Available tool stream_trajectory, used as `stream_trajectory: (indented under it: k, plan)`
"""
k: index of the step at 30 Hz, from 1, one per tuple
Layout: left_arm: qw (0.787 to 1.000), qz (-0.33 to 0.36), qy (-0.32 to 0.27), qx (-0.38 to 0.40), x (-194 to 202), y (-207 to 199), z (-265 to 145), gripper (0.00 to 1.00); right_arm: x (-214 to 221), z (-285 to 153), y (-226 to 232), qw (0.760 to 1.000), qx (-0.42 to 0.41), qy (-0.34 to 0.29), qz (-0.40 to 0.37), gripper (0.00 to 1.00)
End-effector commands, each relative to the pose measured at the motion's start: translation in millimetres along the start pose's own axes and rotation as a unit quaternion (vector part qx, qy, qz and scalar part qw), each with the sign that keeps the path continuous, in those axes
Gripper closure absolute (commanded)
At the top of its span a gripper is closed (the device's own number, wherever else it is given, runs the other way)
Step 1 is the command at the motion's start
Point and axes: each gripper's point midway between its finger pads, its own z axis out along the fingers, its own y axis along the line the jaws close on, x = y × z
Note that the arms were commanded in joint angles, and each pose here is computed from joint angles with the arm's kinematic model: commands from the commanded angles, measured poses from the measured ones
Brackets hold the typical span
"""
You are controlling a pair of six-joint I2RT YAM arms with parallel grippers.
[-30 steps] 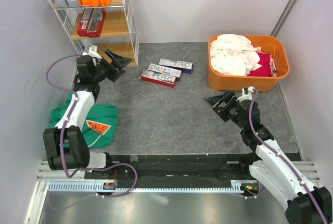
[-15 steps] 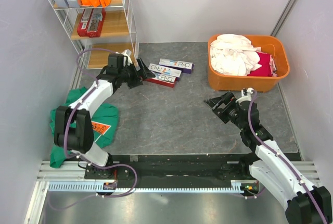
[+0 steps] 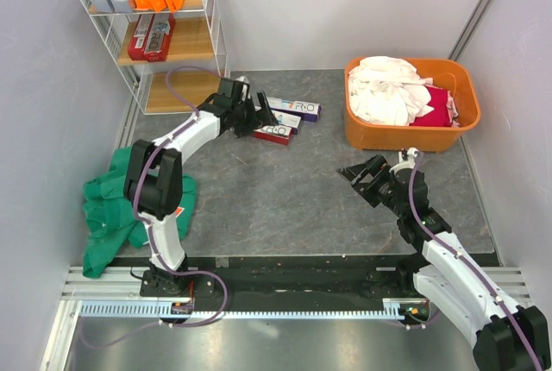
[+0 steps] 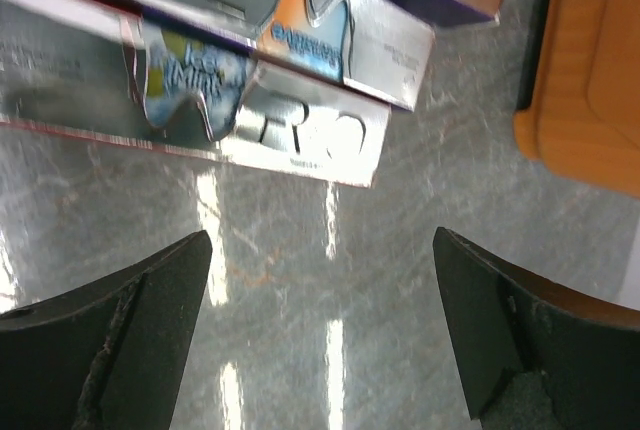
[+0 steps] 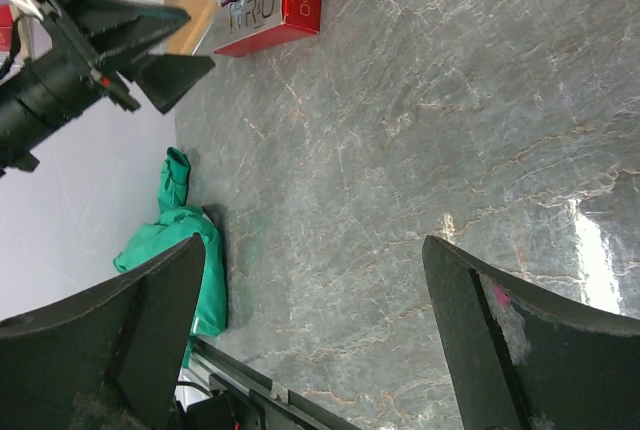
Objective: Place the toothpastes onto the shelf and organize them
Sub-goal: Pick up the toothpaste from the center of the board.
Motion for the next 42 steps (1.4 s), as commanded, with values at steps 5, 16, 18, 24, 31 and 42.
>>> stream_trajectory:
  k: [5, 16, 18, 24, 31, 42]
  plan:
    - [0.997, 0.022, -0.06, -0.042, -45, 2, 38, 0.06, 2, 3, -8, 1.0, 0.006, 0.002, -0.01, 0.02]
    - [0.997, 0.035, -0.038, -0.061, -51, 11, 76, 0.09, 5, 6, -13, 1.0, 0.015, 0.012, -0.019, 0.02]
    - [0.997, 0.04, -0.026, -0.06, -43, 13, 77, 0.09, 5, 6, -13, 1.0, 0.016, 0.013, -0.02, 0.02]
    - [0.996, 0.053, 0.029, -0.066, 9, 20, 64, 0.09, 5, 7, -14, 0.999, 0.019, 0.015, -0.022, 0.02]
    - [0.996, 0.074, 0.048, -0.031, 69, 2, 26, 0.1, 5, 8, -13, 0.999, 0.02, 0.019, -0.024, 0.02]
    - [0.994, 0.083, 0.052, 0.043, 119, -27, -18, 0.09, 7, 7, -13, 0.999, 0.017, 0.023, -0.021, 0.02]
